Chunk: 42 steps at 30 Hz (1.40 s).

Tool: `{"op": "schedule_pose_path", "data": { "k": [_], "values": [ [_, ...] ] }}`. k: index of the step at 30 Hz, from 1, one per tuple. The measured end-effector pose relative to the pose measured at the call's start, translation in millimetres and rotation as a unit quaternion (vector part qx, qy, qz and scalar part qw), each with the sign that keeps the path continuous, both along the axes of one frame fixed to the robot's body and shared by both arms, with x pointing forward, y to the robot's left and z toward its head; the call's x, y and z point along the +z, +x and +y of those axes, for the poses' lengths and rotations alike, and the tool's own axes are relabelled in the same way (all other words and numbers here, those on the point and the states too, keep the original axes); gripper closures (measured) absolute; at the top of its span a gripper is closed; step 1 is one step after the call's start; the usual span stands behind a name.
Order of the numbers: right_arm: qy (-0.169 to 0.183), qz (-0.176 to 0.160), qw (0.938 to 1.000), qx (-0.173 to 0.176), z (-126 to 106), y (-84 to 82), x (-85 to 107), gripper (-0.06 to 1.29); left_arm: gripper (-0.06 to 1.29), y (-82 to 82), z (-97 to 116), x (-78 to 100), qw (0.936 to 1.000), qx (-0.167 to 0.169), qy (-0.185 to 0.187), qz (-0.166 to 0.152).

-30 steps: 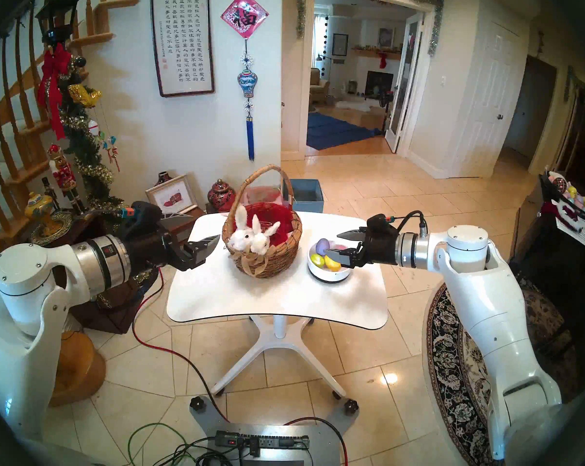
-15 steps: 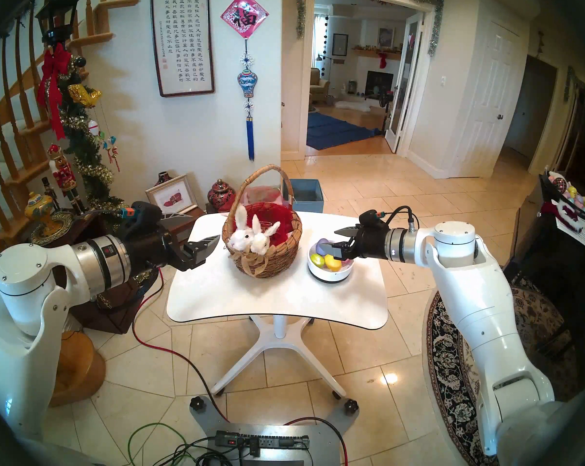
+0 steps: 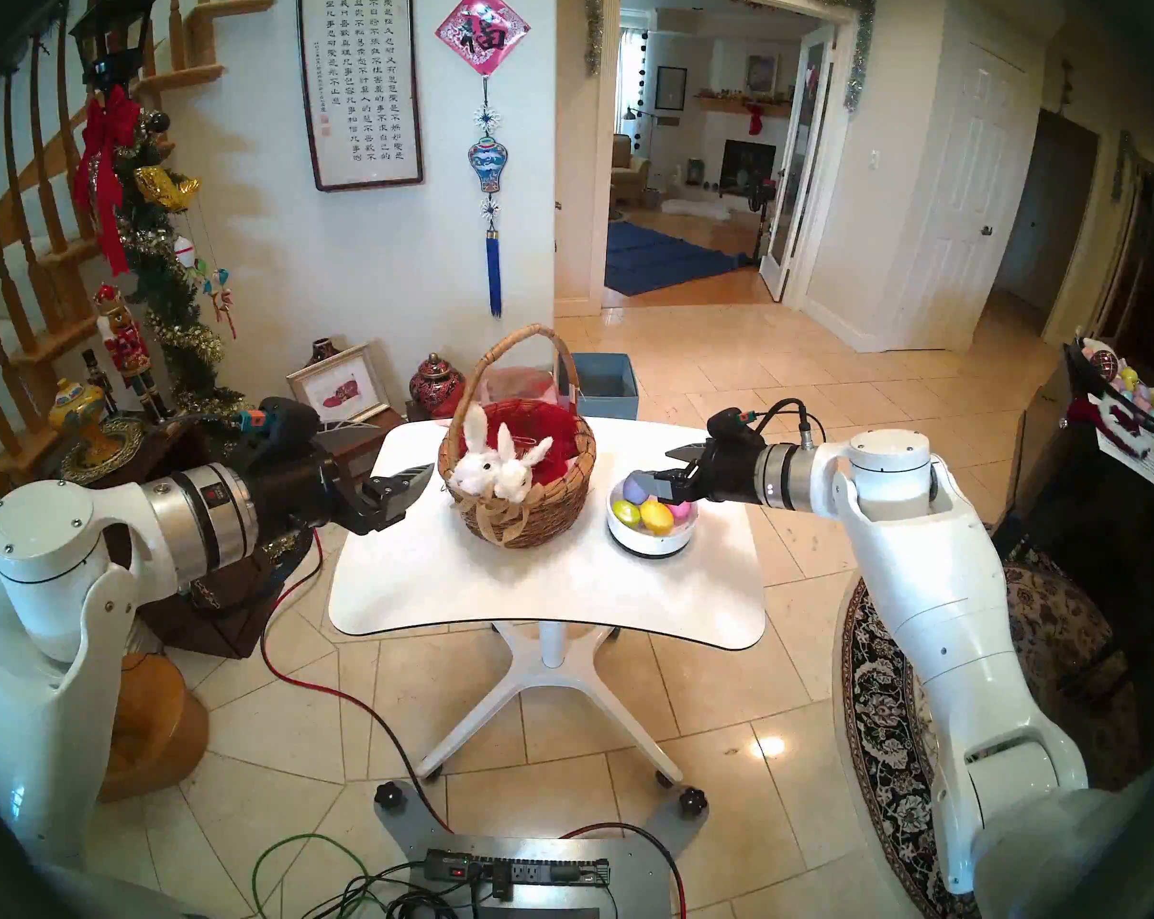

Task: Put easter egg into basket

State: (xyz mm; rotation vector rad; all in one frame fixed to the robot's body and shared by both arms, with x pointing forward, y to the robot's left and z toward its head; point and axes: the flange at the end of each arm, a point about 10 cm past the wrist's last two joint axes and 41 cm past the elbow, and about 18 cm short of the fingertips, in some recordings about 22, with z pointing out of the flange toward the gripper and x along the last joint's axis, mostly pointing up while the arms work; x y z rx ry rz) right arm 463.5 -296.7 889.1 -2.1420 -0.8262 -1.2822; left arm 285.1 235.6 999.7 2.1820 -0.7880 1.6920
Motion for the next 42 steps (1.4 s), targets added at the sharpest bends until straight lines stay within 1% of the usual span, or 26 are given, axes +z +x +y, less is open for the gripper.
{"op": "schedule_pose_path", "data": {
  "k": [14, 24, 34, 42],
  "values": [
    [-0.014, 0.018, 0.9996, 0.014, 6, -3.0, -6.9, 0.0, -0.03, 0.0, 0, 0.1, 1.0, 0.0, 0.0, 0.0],
    [-0.02, 0.028, 0.9993, 0.016, 8, -2.7, -10.4, 0.0, -0.03, 0.0, 0, 0.1, 1.0, 0.0, 0.0, 0.0],
    [-0.022, 0.031, 0.999, 0.021, 15, 0.1, -13.8, 0.0, -0.03, 0.1, 0, 0.2, 1.0, 0.0, 0.0, 0.0],
    [-0.029, 0.027, 0.9991, 0.017, 18, 3.7, -13.8, 0.0, -0.03, 0.1, 0, 0.2, 1.0, 0.0, 0.0, 0.0]
  ]
}}
